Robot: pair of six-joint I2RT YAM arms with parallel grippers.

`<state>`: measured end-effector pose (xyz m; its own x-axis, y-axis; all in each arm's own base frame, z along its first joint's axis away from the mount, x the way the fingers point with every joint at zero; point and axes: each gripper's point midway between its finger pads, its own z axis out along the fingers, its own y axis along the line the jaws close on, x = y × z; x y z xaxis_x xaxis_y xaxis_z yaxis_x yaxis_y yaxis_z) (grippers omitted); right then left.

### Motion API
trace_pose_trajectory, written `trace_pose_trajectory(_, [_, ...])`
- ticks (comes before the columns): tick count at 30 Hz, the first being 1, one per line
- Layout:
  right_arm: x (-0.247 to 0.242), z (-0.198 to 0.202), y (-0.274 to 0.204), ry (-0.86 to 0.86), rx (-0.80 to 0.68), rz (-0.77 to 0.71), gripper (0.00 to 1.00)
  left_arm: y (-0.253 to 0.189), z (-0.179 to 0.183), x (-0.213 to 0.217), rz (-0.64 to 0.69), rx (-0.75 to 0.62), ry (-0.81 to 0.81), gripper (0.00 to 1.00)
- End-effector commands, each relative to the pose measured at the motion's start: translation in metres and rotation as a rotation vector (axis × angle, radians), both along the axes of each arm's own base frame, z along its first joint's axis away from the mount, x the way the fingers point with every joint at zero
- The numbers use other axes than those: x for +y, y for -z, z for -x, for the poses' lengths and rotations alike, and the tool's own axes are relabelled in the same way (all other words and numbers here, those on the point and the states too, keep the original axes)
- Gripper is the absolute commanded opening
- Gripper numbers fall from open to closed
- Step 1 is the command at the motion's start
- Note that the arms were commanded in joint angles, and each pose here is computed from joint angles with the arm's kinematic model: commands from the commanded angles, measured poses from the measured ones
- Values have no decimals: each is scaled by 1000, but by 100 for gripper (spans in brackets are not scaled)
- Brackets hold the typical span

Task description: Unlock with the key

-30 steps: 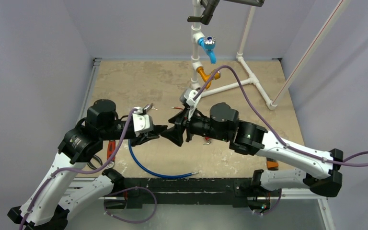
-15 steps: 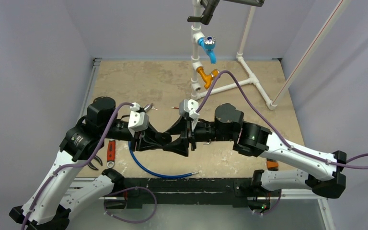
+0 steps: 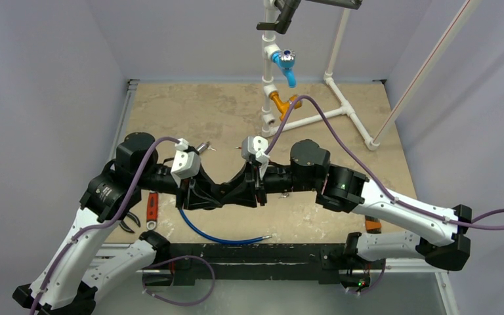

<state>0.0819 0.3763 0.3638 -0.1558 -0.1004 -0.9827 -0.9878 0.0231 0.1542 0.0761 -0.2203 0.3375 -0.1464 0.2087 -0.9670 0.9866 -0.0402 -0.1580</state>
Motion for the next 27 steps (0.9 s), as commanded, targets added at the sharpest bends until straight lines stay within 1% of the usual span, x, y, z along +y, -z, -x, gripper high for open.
trace_pose_trajectory(1, [7,-2,-19,18,3,-73,0,-36,-1,-2,89,-140,16,21])
trace_pose_trajectory(2, [6,-5,-19,38,5,-76,0,-35,-3,-1,81,-150,5,28])
trace_pose_trajectory(4, [2,-11,-19,82,4,-86,0,-32,-8,2,53,-173,-31,45])
trace_pose_trajectory(5, [-1,-15,-19,110,1,-92,0,-29,-11,4,33,-182,-51,52])
trace_pose_trajectory(7, [-10,-22,-23,165,-10,-113,0,-24,-15,9,-3,-207,-81,58])
trace_pose_trajectory(9, [-19,-30,-26,221,-21,-132,0,-19,-16,14,-34,-224,-101,66])
trace_pose_trajectory(14, [-35,-37,-32,293,-29,-178,0,11,-19,21,-111,-196,-132,69])
trace_pose_trajectory(19, [-34,-37,-47,296,-28,-255,0,44,-36,26,-192,-136,-222,71])
trace_pose_trajectory(22, [-32,-34,-54,279,-12,-299,0,50,-44,24,-191,-127,-257,74])
trace_pose_trajectory(24, [-30,-32,-56,266,-2,-319,0,46,-50,22,-176,-132,-279,75])
trace_pose_trajectory(27, [-27,-33,-56,264,18,-343,0,32,-49,16,-129,-157,-253,73])
